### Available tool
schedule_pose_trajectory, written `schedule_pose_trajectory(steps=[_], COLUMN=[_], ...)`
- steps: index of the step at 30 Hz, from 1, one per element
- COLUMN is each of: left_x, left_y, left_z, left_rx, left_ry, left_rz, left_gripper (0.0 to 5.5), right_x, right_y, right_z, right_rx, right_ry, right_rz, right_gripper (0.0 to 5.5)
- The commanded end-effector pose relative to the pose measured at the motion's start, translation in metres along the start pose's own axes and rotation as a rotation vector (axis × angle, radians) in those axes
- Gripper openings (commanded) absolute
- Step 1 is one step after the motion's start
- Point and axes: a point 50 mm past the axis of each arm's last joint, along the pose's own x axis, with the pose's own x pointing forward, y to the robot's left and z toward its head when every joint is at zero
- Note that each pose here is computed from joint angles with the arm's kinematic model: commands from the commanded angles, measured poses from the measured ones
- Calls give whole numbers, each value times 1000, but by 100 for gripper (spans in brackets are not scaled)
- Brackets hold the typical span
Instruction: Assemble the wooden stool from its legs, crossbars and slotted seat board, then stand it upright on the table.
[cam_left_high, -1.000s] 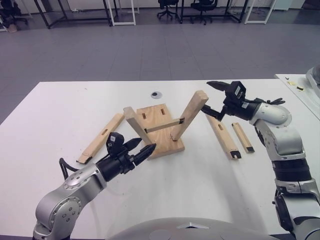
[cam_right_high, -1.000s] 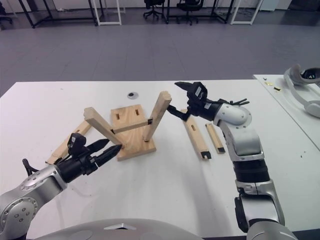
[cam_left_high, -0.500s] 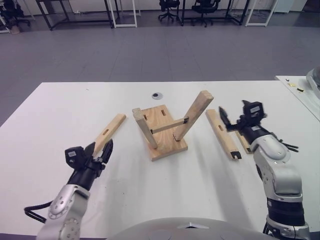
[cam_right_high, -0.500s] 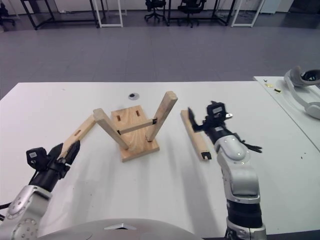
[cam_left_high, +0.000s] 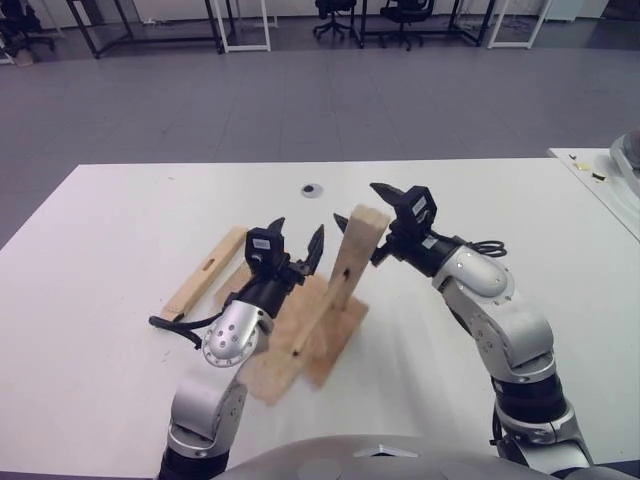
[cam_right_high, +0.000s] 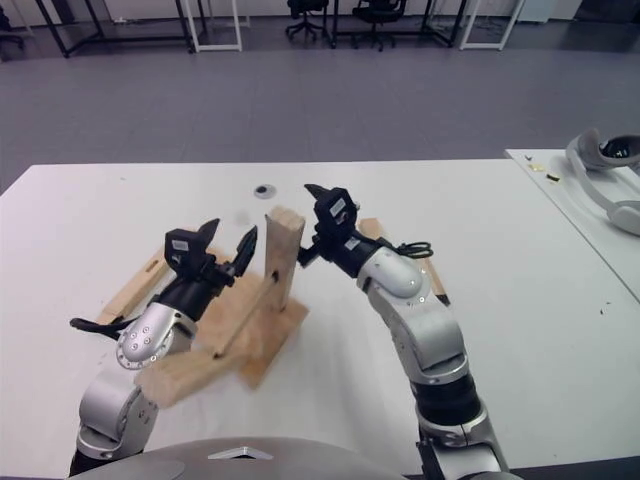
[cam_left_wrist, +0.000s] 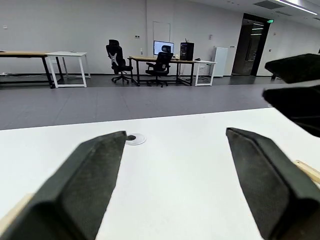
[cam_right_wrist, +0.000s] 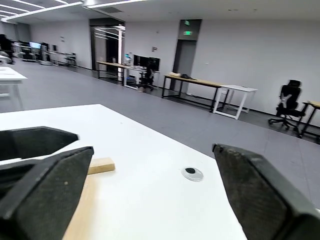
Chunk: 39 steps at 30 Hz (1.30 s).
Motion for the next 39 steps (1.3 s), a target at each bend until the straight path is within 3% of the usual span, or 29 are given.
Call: schedule_pose_trajectory(steps=[1, 7, 15, 21, 29, 32, 35, 39], left_x=[-1, -1, -2, 2, 5, 6, 6, 3], left_y=[10, 16, 26, 28, 28, 28, 26, 20], left_z=[1, 2, 2, 4, 4, 4, 2, -3], left_rx=[-2, -16, -5, 10, 10, 7, -1, -15], left_ry=[7, -12, -18, -31, -42, -46, -45, -36], left_rz=[82, 119, 149, 140, 131, 133, 131, 118], left_gripper=[367, 367, 367, 367, 367, 367, 367, 367], right_x=[-8, -14, -48, -35, -12, 0, 18, 60], right_y=[-17, -30, -18, 13, 22, 0, -48, -126], right_z=[-4, 0, 71, 52, 20, 14, 17, 68], right_rx=[-31, -20, 386, 506, 408, 299, 101, -63], right_ry=[47, 40, -172, -43, 101, 133, 143, -62], right_rz=[-94, -86, 513, 581, 473, 354, 225, -179], right_gripper=[445, 445, 445, 445, 445, 445, 445, 445])
